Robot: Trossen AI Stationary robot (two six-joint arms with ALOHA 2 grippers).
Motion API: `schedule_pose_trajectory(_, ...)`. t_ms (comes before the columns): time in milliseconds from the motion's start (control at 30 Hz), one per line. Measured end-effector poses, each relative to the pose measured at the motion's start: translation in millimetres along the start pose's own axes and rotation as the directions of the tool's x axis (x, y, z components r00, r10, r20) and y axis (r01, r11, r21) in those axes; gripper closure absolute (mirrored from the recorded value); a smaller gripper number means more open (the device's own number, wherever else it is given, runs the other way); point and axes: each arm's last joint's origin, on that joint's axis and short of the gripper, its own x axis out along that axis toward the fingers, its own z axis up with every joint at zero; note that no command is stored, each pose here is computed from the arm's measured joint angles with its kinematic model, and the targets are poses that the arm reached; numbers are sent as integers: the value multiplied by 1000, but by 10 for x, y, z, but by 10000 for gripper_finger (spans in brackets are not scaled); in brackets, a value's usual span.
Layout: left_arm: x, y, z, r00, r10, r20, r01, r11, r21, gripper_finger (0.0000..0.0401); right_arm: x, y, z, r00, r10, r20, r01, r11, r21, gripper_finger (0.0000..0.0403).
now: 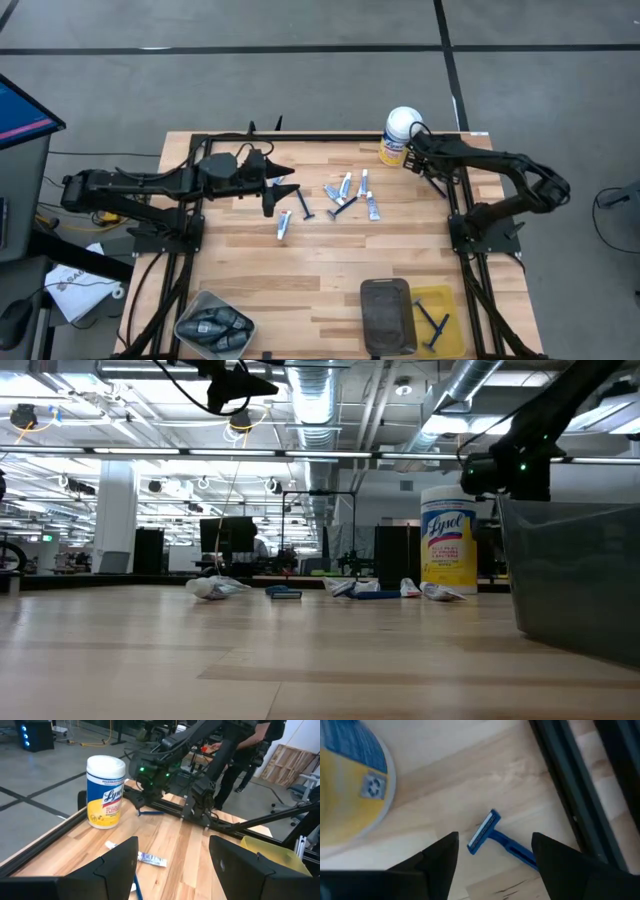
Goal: Pick & Place Travel size toiletries
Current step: Put the razor into the yellow bin
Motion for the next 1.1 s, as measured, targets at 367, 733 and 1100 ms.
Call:
schedule_pose_trajectory(367,0,0,-1,1000,1,-1,-1,1000,2,160,276,72,-54,994,-91,-64,83,990,-114,182)
schedule_pose_trajectory(733,0,1,-1,1000,1,-1,-1,1000,2,160,333,87,-39,985,-44,-165,-2,963,-268,243)
schedule_pose_trajectory(1100,0,-1,4,1000,0,4,0,1000,1,160,287,139,-141,975,-9,-220,-69,937,-341,358)
